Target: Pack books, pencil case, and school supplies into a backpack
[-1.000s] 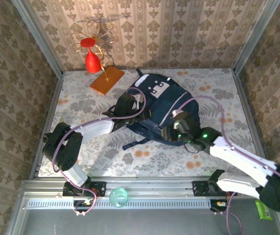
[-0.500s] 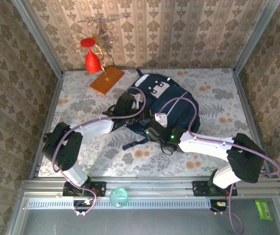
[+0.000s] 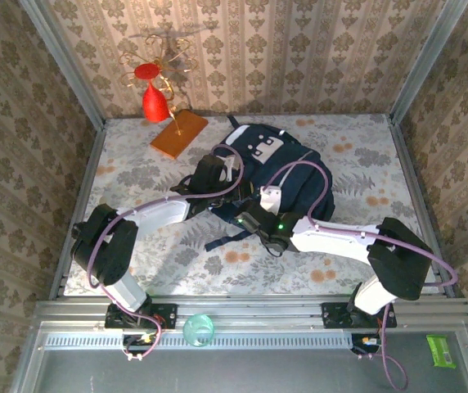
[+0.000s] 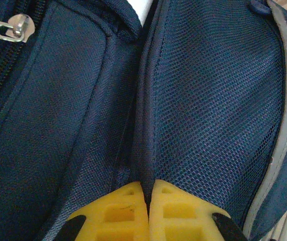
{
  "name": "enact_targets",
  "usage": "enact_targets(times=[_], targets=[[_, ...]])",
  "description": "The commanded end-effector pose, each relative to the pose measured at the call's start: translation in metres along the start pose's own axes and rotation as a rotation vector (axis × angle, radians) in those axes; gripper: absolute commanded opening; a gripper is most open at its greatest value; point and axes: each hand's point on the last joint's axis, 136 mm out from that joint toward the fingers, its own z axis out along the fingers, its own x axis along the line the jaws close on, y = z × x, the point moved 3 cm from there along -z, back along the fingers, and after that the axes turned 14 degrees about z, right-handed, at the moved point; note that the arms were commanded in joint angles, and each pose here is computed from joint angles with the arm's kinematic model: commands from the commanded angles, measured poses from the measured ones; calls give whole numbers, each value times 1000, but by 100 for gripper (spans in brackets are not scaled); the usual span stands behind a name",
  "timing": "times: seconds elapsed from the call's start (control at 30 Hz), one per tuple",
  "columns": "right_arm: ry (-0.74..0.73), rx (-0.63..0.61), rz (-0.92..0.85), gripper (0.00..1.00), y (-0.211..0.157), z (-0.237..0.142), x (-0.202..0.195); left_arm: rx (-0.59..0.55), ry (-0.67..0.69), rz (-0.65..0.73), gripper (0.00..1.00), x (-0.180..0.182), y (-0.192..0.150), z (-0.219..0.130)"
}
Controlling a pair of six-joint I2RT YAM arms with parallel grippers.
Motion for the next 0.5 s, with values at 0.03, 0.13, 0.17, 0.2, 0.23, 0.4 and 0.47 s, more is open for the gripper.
enact_targets(times=[0.03, 0.13, 0.17, 0.2, 0.23, 0.4, 0.47], targets=[[-83, -162, 69, 36, 34, 5, -9, 67, -77, 27, 0, -14, -16, -4], [-98, -173, 73, 32, 35, 5, -15, 68, -76, 32, 0, -14, -15, -4], [-98, -172, 76, 30, 35, 4, -16, 69, -75, 35, 0, -14, -15, -4], [-98, -169, 77, 28, 34, 4, -17, 71, -73, 37, 0, -14, -15, -4], [-93, -164, 82, 27, 34, 4, -17, 71, -71, 39, 0, -13, -15, -4], [-77, -126, 101, 20, 27, 1, -21, 70, -66, 39, 0, -11, -15, -2], [-67, -112, 110, 18, 26, 0, -23, 70, -66, 37, 0, -10, -15, -1]])
